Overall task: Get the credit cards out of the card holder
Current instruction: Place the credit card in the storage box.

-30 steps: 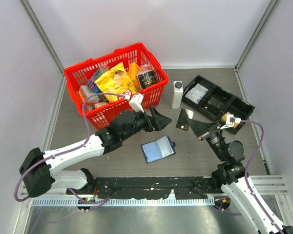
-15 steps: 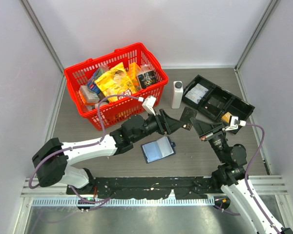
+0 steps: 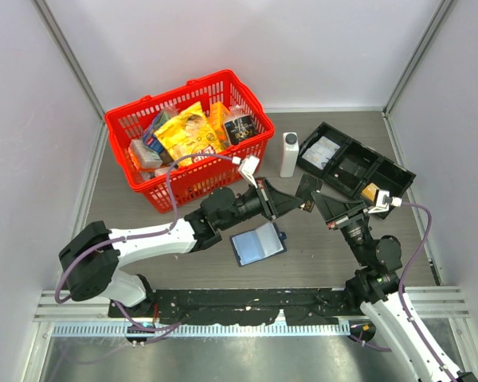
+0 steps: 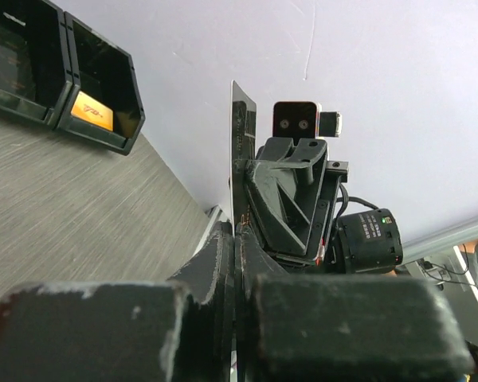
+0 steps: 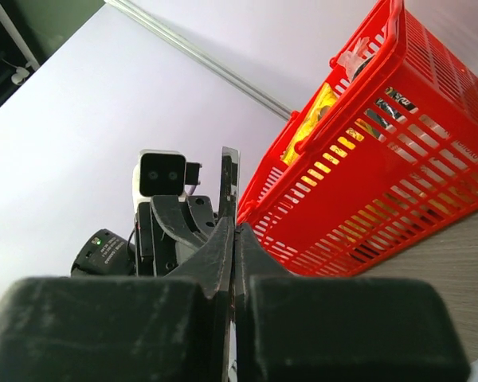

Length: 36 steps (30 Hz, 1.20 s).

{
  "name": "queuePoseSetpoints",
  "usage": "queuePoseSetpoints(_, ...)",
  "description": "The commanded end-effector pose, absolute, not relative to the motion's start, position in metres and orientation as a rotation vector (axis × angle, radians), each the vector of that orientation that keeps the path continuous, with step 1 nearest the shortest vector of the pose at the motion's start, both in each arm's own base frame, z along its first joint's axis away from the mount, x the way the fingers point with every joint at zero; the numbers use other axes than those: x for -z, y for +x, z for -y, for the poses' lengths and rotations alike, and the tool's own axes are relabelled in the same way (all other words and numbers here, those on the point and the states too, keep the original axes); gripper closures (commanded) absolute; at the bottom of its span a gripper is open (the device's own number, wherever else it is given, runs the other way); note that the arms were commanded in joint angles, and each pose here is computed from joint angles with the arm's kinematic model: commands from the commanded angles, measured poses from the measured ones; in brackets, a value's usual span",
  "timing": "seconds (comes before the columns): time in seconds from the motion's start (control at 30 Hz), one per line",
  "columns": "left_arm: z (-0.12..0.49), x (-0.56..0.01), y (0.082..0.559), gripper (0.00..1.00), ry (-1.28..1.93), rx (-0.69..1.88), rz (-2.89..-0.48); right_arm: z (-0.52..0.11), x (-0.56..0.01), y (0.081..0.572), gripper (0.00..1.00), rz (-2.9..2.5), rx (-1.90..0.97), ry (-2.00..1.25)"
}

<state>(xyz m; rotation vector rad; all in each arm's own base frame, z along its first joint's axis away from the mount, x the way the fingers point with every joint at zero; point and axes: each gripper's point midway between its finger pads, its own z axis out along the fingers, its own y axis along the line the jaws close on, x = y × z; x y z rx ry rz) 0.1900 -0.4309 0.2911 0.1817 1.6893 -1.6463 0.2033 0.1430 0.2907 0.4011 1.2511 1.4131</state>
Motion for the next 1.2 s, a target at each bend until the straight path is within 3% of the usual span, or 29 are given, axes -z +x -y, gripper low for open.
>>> queuePoseSetpoints(0.0,0.431,-0.312,0.181,1.00,0.255,1.690,-1.603,-0.142,-0.307,0.196,0.93,-1.188,-1.444,0.368)
queuePoseSetpoints(0.1,0.418,-0.300,0.187,1.00,0.312,1.617,-1.658,-0.144,-0.302,0.195,0.64,-1.228,-1.407,0.338)
queuePoseSetpoints(0.17,0.407,-0.291,0.191,1.00,0.375,1.565,-1.705,-0.147,-0.295,0.194,0.52,-1.280,-1.353,0.286)
queuePoseSetpoints(0.3,0.379,-0.268,0.190,1.00,0.604,1.382,-1.839,-0.147,-0.292,0.190,0.47,-1.376,-1.192,0.157)
queuePoseSetpoints(0.33,0.370,-0.253,0.185,1.00,0.678,1.312,-1.922,-0.147,-0.282,0.192,0.41,-1.421,-1.107,0.086)
queuePoseSetpoints(0.5,0.342,-0.244,0.166,1.00,1.051,1.110,-1.961,-0.157,-0.284,0.176,0.40,-1.536,-0.950,-0.247)
queuePoseSetpoints(0.7,0.324,-0.257,0.140,1.00,1.387,1.079,-1.880,-0.186,-0.270,0.146,0.39,-1.659,-1.036,-0.651)
queuePoseSetpoints(1.17,0.329,-0.276,0.119,1.00,1.614,1.199,-1.818,-0.212,-0.285,0.123,0.45,-1.552,-1.273,-0.901)
